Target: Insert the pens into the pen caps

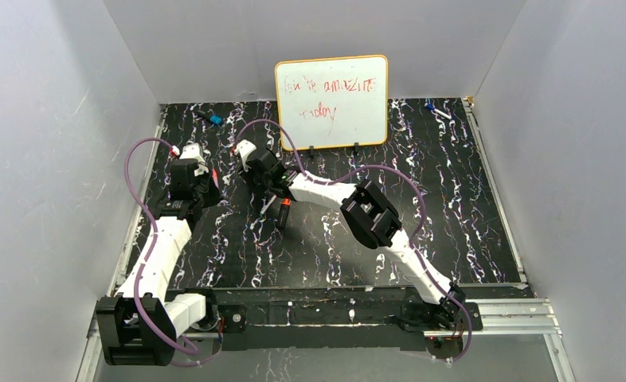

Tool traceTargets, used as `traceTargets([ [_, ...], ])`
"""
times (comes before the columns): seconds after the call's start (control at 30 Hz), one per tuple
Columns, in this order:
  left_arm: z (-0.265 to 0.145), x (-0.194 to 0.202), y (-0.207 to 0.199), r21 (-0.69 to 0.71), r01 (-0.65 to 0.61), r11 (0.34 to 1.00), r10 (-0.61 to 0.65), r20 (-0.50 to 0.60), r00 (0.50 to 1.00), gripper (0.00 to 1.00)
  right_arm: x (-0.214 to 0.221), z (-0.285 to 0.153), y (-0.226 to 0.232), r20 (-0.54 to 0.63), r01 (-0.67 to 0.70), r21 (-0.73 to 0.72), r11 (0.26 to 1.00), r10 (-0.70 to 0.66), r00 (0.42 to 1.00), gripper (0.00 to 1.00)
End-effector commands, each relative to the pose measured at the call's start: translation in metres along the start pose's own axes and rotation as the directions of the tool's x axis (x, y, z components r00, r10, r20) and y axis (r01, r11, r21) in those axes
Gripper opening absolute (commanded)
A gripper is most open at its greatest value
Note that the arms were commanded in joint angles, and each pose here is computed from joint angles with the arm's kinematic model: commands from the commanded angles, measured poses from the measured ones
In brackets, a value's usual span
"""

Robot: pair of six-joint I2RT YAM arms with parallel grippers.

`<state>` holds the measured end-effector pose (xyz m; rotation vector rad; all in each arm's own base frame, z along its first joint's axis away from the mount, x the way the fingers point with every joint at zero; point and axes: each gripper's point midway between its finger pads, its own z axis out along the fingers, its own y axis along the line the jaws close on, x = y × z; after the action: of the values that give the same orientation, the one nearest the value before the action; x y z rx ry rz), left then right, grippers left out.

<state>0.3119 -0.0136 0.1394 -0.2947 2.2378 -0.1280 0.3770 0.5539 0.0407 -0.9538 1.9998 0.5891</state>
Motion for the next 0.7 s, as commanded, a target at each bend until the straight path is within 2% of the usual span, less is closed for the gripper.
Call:
traceTargets([
  [0.0,-0.004,0.001,0.004,-0.016,-0.005,1.0,0.005,-0.002,1.0,0.0,-0.004,0.0,0.002,0.02,0.044,0.003,0.999,-0.044,0.999,0.27],
  [0.2,-0.004,0.001,0.005,-0.023,-0.007,1.0,0.007,-0.003,1.0,0.0,0.003,-0.004,-0.006,0.01,0.077,0.037,0.996,-0.077,0.997,0.13],
  [0.3,-0.003,0.002,0.006,-0.024,-0.008,1.0,0.008,-0.006,1.0,0.0,-0.014,-0.025,-0.015,0.084,0.121,0.069,0.99,-0.127,0.988,0.13],
  [0.37,-0.003,0.001,0.003,-0.013,-0.008,1.0,0.008,-0.004,1.0,0.0,-0.053,-0.058,-0.018,0.203,0.113,0.055,0.992,-0.122,0.972,0.15],
  [0.43,-0.002,0.0,-0.001,0.008,-0.009,1.0,0.009,-0.001,1.0,0.0,-0.068,-0.084,-0.026,0.247,0.117,0.015,0.993,-0.117,0.962,0.17],
  [0.53,-0.001,0.0,-0.008,0.051,-0.01,0.999,0.01,-0.005,1.0,0.0,-0.069,-0.116,-0.037,0.253,0.195,-0.042,0.98,-0.178,0.951,0.19],
  [0.67,0.001,0.004,-0.02,0.118,-0.01,0.993,0.013,-0.02,1.0,0.0,-0.04,-0.147,-0.071,0.202,0.337,-0.039,0.941,-0.323,0.924,0.19],
])
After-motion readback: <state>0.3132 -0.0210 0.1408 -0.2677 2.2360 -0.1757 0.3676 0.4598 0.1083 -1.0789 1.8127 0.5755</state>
